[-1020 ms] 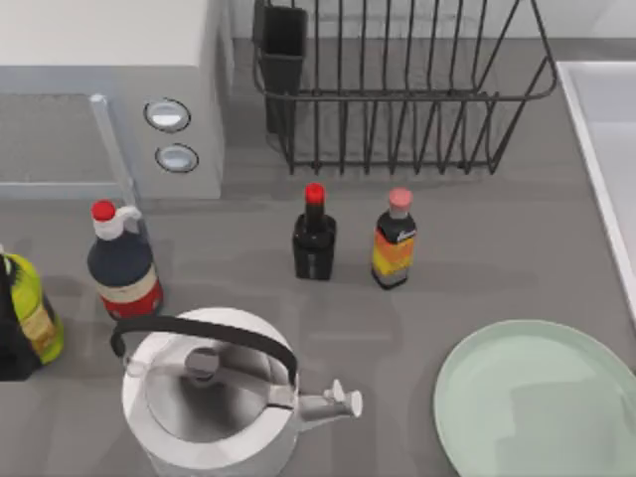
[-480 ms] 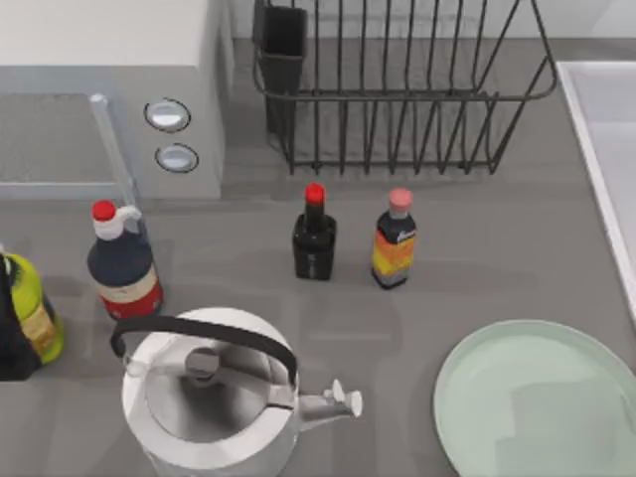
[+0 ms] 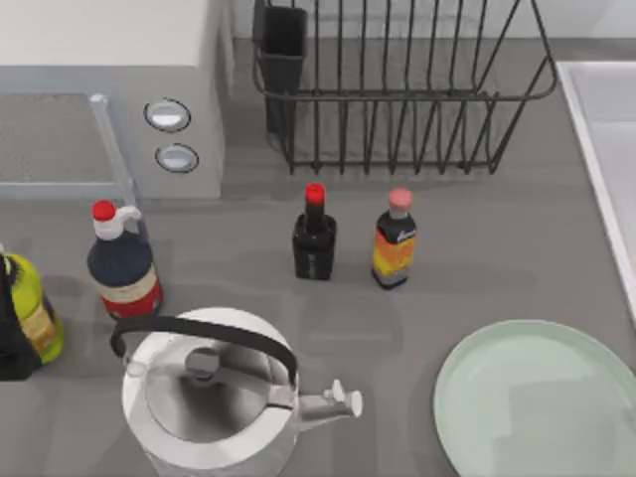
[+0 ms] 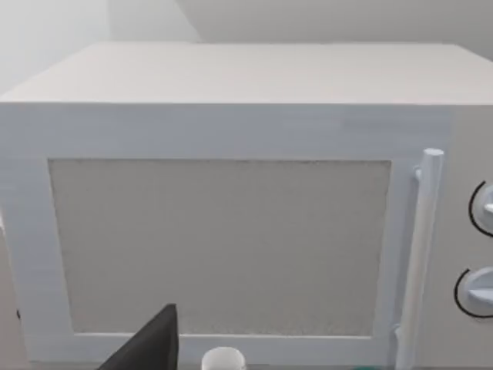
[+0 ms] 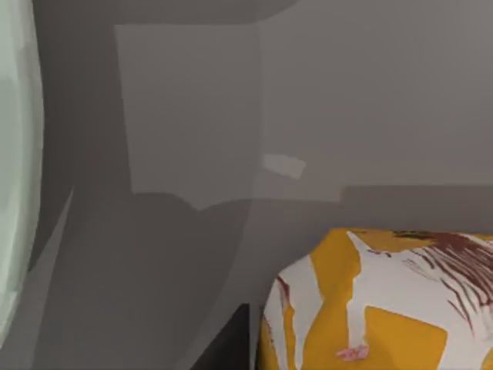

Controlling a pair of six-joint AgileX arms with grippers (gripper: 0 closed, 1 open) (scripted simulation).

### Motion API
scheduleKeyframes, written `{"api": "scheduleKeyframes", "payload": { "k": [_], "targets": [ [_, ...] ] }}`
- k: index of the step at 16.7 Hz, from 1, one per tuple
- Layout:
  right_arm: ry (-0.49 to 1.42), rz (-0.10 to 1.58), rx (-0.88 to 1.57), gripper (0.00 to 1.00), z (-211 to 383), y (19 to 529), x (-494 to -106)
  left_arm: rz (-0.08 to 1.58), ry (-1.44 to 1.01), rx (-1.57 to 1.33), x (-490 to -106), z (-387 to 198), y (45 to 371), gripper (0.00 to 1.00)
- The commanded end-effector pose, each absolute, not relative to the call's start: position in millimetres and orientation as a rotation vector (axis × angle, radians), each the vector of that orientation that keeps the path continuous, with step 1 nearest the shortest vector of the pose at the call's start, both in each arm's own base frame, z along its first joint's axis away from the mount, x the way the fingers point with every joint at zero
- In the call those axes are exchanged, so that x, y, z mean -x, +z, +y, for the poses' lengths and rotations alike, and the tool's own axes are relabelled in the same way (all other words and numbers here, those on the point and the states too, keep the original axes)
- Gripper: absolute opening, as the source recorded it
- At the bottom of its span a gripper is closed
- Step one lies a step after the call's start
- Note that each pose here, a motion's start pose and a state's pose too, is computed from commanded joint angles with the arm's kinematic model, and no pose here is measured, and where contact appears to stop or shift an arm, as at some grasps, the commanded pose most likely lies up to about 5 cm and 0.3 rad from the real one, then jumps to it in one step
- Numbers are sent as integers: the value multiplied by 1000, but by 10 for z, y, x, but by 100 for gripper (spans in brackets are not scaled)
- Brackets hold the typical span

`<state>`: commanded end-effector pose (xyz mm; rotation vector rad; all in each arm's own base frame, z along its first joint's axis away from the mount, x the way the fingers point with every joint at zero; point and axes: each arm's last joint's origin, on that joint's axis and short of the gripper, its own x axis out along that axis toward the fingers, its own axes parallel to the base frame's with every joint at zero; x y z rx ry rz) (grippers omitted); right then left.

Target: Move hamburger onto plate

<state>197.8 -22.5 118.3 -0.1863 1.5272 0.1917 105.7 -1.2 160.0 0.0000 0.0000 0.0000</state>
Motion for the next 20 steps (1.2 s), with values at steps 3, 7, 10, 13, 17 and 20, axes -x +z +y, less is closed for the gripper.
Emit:
{"api": "scheduleKeyframes", "payload": {
  "k": [3,7,10,13,17,20],
  "targets": [
    [193,1529,187,0,-232,1387,-2028,0,0,0,-1057,-12,1600,100],
    [202,1566,181,0,-228,1810,-2002,0,0,0,-1057,-12,1600,100],
    [195,1539,185,0,-223,2091,-1972,0,0,0,-1057,-12,1600,100],
    [193,1529,186,0,-221,2146,-1961,0,0,0,-1057,-12,1600,100],
    [205,1534,196,0,-211,2131,-1970,0,0,0,-1057,-12,1600,100],
    [310,1537,295,0,-143,2127,-2021,0,0,0,-1057,-12,1600,100]
  ]
}}
